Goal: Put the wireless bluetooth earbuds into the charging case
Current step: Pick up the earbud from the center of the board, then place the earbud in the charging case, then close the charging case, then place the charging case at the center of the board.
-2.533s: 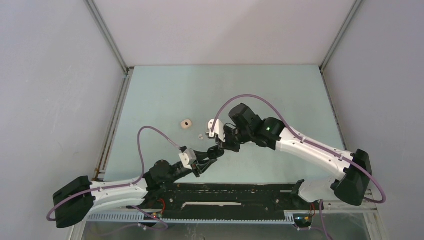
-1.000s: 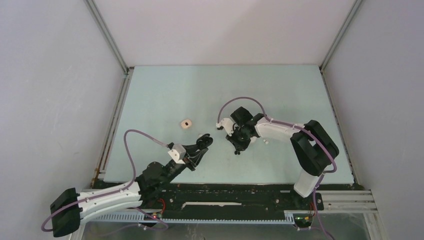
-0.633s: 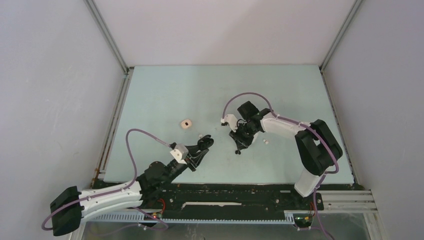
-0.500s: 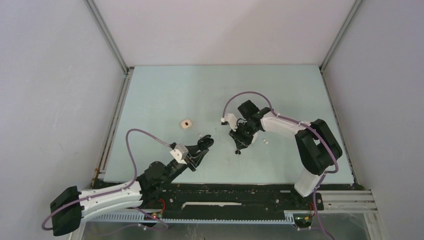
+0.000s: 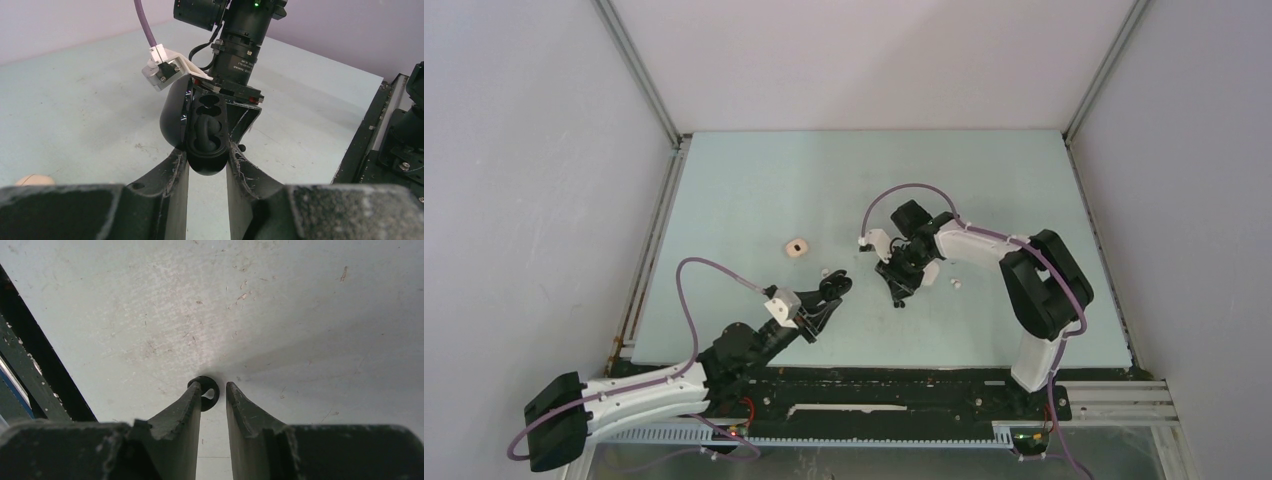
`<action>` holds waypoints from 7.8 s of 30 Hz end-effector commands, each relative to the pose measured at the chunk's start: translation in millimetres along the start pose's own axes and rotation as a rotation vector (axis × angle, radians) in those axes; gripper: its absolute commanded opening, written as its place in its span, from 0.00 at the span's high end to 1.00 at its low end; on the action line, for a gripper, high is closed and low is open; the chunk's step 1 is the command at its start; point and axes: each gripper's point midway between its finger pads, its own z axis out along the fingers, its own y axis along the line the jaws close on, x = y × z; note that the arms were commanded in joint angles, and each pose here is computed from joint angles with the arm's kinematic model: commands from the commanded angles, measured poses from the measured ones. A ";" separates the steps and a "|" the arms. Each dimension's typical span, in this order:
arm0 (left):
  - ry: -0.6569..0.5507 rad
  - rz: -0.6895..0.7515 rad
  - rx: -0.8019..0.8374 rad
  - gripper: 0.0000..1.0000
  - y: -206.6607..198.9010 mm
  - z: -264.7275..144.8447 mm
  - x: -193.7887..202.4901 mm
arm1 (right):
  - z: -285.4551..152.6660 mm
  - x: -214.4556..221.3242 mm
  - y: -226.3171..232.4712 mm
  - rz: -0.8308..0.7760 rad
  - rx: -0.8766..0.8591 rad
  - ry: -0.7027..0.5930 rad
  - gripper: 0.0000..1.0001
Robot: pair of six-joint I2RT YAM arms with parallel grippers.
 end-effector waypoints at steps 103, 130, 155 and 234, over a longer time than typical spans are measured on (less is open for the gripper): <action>0.171 0.158 0.413 1.00 -66.5 -9.7 54.4 | -98.9 -51.2 165.9 -0.647 -0.130 -0.034 1.00; 0.113 0.133 0.438 1.00 -70.6 -18.7 46.8 | -73.4 -78.1 167.2 -0.594 -0.166 -0.064 1.00; 0.061 0.125 0.418 1.00 -66.9 -22.0 38.4 | -71.5 -75.2 160.2 -0.546 -0.147 -0.049 0.87; 0.877 -0.556 -0.406 0.57 47.3 103.5 138.7 | -201.7 -7.9 -11.0 0.108 0.271 -0.684 0.06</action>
